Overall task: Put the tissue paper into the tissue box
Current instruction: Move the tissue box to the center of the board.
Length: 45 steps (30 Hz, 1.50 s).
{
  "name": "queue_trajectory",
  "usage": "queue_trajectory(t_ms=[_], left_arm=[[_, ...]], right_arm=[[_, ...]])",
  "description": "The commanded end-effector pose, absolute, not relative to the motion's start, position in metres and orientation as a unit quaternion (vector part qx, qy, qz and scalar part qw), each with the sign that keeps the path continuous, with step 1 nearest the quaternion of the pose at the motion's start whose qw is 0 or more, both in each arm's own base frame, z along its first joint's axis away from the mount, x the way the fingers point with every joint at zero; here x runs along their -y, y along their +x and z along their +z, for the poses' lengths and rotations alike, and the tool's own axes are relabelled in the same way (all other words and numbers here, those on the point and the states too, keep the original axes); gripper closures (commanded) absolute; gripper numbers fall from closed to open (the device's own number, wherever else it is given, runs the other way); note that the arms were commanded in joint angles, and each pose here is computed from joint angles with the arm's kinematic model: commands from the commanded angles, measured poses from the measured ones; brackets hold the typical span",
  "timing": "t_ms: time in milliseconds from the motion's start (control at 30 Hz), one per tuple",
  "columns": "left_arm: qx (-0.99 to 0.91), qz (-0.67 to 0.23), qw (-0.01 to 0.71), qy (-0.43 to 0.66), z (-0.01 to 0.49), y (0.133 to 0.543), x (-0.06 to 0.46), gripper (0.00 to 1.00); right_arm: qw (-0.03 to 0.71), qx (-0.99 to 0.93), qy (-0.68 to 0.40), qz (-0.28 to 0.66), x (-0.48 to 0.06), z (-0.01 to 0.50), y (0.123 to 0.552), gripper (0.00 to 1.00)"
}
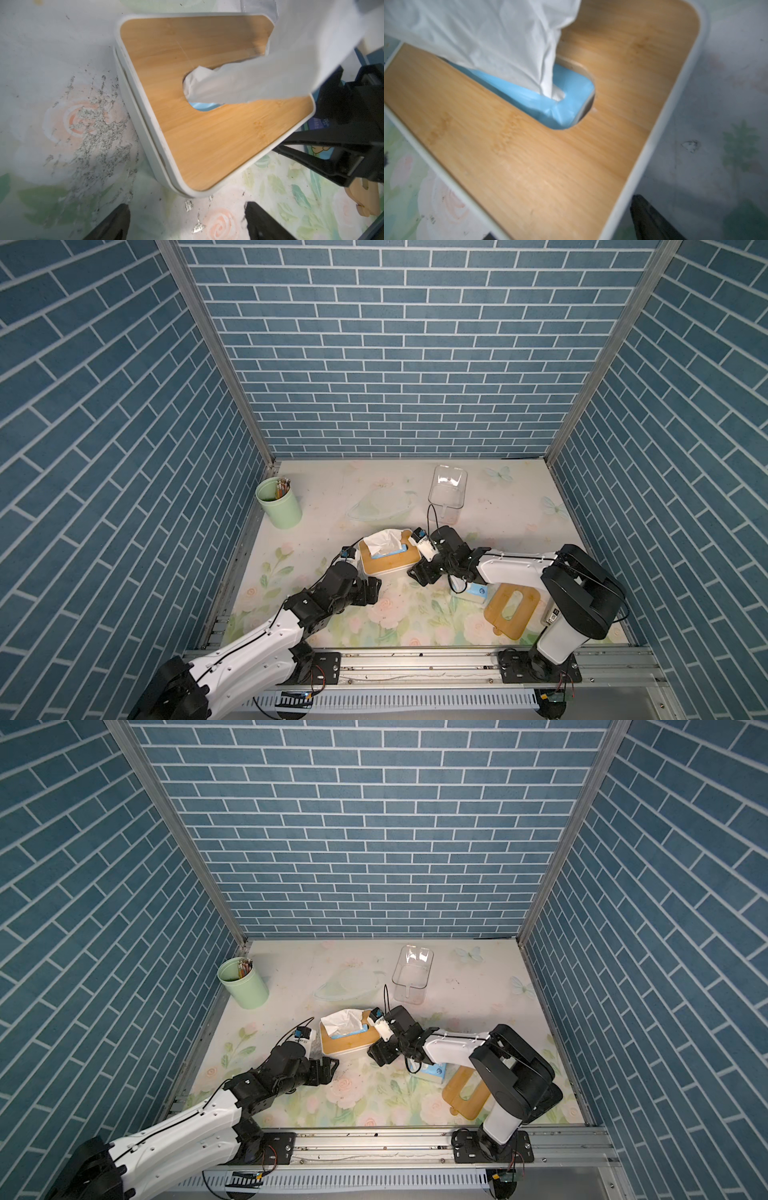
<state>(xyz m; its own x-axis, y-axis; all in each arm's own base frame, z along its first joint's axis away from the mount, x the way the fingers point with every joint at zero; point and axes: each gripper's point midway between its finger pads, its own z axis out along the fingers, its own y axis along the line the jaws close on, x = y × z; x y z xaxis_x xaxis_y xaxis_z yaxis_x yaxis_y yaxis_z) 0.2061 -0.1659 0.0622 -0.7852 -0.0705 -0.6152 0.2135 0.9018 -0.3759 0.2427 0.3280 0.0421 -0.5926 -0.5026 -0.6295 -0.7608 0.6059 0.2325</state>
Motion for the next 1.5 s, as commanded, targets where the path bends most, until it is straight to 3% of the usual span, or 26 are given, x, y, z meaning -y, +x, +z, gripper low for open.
queue_trajectory(t_ms=[0, 133, 200, 633, 967, 1200, 1467], left_arm=[[-0.91, -0.207, 0.354, 0.062, 0.067, 0.219, 0.172, 0.18], [-0.903, -0.206, 0.372, 0.066, 0.071, 0.231, 0.179, 0.35], [-0.897, -0.202, 0.387, 0.062, 0.074, 0.24, 0.181, 0.39], [-0.877, -0.115, 0.464, 0.048, 0.106, 0.333, 0.177, 0.45], [-0.88, -0.116, 0.456, 0.066, 0.11, 0.394, 0.203, 0.43], [-0.873, -0.157, 0.458, 0.065, 0.13, 0.379, 0.207, 0.31], [-0.865, -0.186, 0.458, 0.079, 0.149, 0.364, 0.216, 0.21]], right_arm=[[0.281, -0.857, -0.344, 0.26, -0.339, 0.055, 0.255, 0.21], [0.286, -0.859, -0.334, 0.264, -0.341, 0.06, 0.26, 0.22], [0.287, -0.86, -0.327, 0.265, -0.341, 0.061, 0.264, 0.22], [0.311, -0.873, -0.274, 0.258, -0.354, 0.074, 0.326, 0.23], [0.335, -0.879, -0.242, 0.239, -0.351, 0.094, 0.368, 0.21], [0.373, -0.865, -0.244, 0.231, -0.31, 0.155, 0.359, 0.17], [0.419, -0.885, -0.146, 0.14, -0.209, 0.192, 0.409, 0.17]])
